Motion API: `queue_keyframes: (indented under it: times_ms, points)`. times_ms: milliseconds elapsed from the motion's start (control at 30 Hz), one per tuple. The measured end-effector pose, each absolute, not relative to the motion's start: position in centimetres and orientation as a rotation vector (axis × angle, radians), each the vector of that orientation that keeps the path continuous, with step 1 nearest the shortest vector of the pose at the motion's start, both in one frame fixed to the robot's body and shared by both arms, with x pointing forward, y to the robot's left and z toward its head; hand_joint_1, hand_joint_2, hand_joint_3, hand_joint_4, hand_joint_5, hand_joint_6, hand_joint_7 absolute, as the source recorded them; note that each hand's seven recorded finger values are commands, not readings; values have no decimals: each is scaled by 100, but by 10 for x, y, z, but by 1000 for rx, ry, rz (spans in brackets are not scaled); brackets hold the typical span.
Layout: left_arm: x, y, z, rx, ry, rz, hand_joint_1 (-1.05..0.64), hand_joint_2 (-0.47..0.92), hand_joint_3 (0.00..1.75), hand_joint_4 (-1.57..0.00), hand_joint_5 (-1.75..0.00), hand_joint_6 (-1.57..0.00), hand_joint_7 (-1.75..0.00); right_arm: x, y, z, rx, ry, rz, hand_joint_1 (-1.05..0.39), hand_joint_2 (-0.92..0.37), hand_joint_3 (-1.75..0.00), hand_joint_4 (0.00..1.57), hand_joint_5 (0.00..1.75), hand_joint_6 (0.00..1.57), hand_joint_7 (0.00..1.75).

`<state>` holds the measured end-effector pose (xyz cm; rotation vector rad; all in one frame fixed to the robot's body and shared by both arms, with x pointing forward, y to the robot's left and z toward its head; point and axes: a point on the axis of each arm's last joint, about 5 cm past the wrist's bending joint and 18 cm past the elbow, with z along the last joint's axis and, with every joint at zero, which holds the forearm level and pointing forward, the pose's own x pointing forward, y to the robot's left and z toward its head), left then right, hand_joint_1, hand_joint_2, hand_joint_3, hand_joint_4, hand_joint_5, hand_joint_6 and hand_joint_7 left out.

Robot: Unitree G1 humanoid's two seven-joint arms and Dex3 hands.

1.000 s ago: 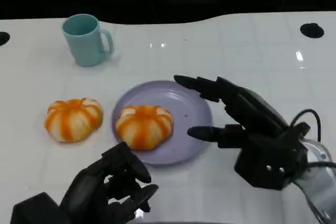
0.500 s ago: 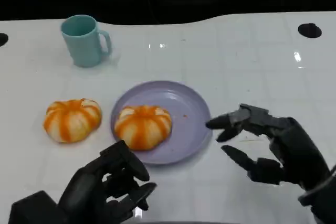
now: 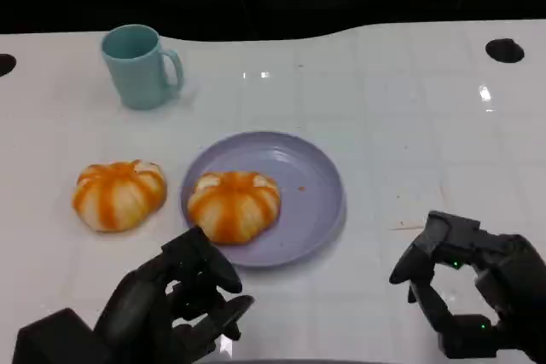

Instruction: Grasp the bread from the table and place it into the plate.

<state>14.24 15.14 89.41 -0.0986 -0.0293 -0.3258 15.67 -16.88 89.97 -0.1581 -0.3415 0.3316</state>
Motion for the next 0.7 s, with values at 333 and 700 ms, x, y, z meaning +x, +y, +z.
queue_keyframes:
  times_ms: [333,700]
  points:
    - [143,153,891,-94,-13,-323,-51,92,24,-61,-175,-42,-170,150,-168,892,-123,-272,278,-19,-54,-108,64,175,65,148]
    - [143,156,888,-103,-22,-319,-50,92,22,-62,-175,-44,-170,154,-166,883,-148,-280,261,-22,-51,-108,79,175,70,147]
